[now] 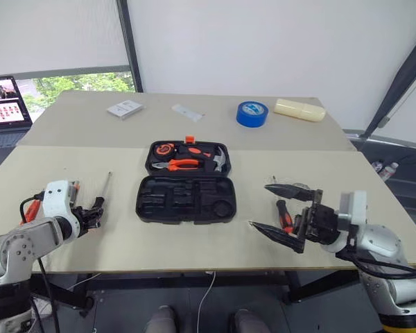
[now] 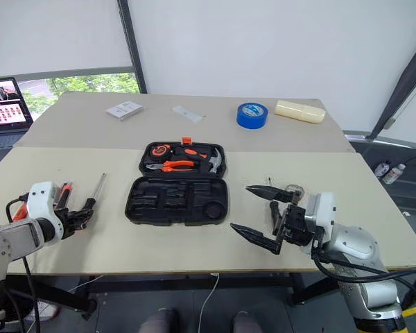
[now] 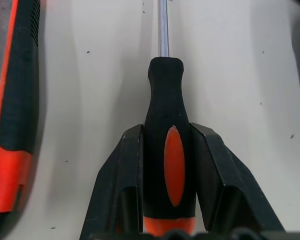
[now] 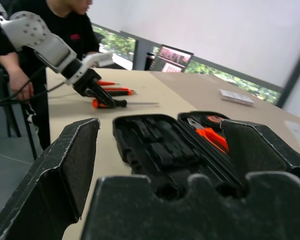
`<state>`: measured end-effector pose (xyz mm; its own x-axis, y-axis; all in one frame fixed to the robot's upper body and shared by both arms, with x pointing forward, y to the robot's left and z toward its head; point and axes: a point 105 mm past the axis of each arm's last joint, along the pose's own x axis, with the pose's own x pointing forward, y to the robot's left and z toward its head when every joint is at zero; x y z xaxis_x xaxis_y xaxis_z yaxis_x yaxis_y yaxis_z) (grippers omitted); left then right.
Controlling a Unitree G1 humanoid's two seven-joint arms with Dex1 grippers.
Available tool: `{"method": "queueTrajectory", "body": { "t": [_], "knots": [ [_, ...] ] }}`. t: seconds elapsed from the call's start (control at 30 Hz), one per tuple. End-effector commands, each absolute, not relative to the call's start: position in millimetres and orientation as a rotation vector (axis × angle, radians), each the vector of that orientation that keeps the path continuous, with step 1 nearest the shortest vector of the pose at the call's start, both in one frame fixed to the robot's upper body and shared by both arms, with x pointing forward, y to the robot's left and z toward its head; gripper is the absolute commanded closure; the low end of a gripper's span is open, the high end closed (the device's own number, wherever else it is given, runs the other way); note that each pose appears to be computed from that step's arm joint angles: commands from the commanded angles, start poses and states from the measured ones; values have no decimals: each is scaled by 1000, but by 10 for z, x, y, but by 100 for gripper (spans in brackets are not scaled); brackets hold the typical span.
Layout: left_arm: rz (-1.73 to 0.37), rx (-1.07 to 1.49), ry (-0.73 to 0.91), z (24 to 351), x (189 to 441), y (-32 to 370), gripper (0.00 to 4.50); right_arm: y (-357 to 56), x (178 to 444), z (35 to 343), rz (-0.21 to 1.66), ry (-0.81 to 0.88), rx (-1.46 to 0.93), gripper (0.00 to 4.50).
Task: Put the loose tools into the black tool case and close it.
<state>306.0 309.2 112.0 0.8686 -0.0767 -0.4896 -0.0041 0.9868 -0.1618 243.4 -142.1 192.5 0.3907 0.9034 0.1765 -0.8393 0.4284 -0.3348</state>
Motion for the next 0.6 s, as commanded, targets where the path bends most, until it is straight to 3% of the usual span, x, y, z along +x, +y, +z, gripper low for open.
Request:
{"method": "queueTrajectory", "body": {
  "t": [0.03,0.17,0.33,0.43,0.6],
  "knots": [
    [-190,-57,286,1612,3192,3036,363,-1544,2423,2049,1062,-405,-234,0],
    [-730,361,-13,2113,3413,2235,363,-1760,2547,2211,951,-426,-206,0],
    [-1034,797,-98,1955,3698,1675,363,-1870,2660,2073,969,-333,-297,0],
    [-1113,933,-103,1774,3836,1483,363,-1890,2700,2053,968,-327,-314,0],
    [-1075,1044,-41,1592,4073,1421,363,-1902,2681,2052,951,-341,-331,0]
  ]
}}
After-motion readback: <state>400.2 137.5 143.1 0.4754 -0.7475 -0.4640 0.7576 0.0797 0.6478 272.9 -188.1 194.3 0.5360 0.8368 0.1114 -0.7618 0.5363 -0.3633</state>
